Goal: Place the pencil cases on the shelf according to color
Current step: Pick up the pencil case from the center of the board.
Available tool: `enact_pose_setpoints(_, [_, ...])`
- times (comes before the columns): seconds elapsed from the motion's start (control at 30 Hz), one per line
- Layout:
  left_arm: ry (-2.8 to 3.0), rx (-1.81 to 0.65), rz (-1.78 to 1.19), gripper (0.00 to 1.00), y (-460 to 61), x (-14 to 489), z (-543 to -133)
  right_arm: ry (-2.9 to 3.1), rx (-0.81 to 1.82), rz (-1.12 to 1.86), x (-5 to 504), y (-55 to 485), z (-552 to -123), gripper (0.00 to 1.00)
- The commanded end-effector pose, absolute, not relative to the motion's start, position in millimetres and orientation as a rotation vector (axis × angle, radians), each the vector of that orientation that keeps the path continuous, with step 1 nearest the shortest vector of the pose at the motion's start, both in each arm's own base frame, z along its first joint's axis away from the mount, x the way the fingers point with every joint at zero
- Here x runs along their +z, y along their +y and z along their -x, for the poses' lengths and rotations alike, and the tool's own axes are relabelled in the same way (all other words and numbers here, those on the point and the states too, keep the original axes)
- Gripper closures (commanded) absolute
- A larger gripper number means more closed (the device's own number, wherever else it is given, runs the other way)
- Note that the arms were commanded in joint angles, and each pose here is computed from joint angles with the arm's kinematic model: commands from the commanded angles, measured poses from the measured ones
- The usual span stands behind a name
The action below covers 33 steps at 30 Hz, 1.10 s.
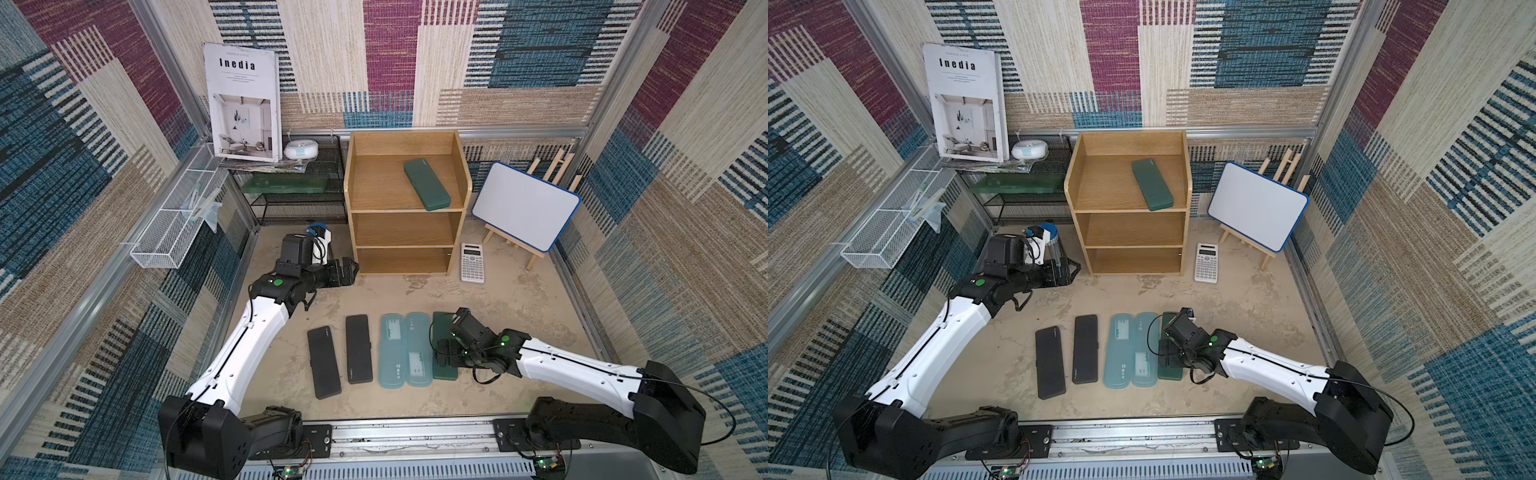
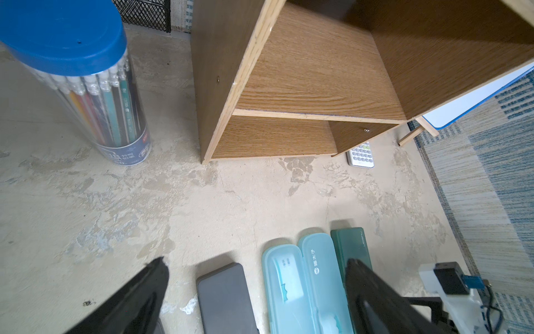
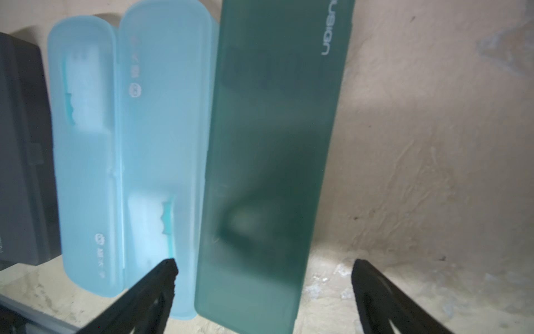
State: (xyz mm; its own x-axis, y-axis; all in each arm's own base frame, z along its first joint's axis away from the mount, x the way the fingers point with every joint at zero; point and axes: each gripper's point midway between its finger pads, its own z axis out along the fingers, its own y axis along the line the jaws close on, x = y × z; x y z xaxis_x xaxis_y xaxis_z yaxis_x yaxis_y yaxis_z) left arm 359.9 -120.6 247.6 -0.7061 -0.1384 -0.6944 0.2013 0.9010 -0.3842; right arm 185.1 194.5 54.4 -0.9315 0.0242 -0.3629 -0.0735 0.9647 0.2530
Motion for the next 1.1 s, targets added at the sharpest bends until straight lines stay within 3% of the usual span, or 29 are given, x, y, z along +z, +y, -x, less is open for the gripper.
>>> enact_pose_setpoints(0.0, [2.281,-0.54,-0.041,0.01,-117,248,-363,2.743,0.319,-0.013,48,188,-187,0.01])
enact_pose_setpoints(0.3, [2.333,-0.533,-0.032,0.01,-117,240,-365,2.799,0.298,-0.029,33,192,-180,0.01])
enact_pose_setpoints(0.47, [2.322,-0.515,-0.027,0.01,-114,241,-363,2.843,0.098,-0.092,26,162,-170,0.01])
enact_pose_setpoints(0.67, [2.338,-0.526,-0.025,0.0,-116,238,-362,2.802,0.047,-0.136,33,141,-169,0.01])
enact_pose_setpoints(0.93, [2.338,-0.524,-0.019,0.01,-115,239,-361,2.719,0.394,0.033,72,194,-184,0.01])
enact_pose_setpoints(1.07, [2.336,-0.522,-0.022,0.0,-115,240,-360,2.739,0.357,0.015,63,196,-188,0.01])
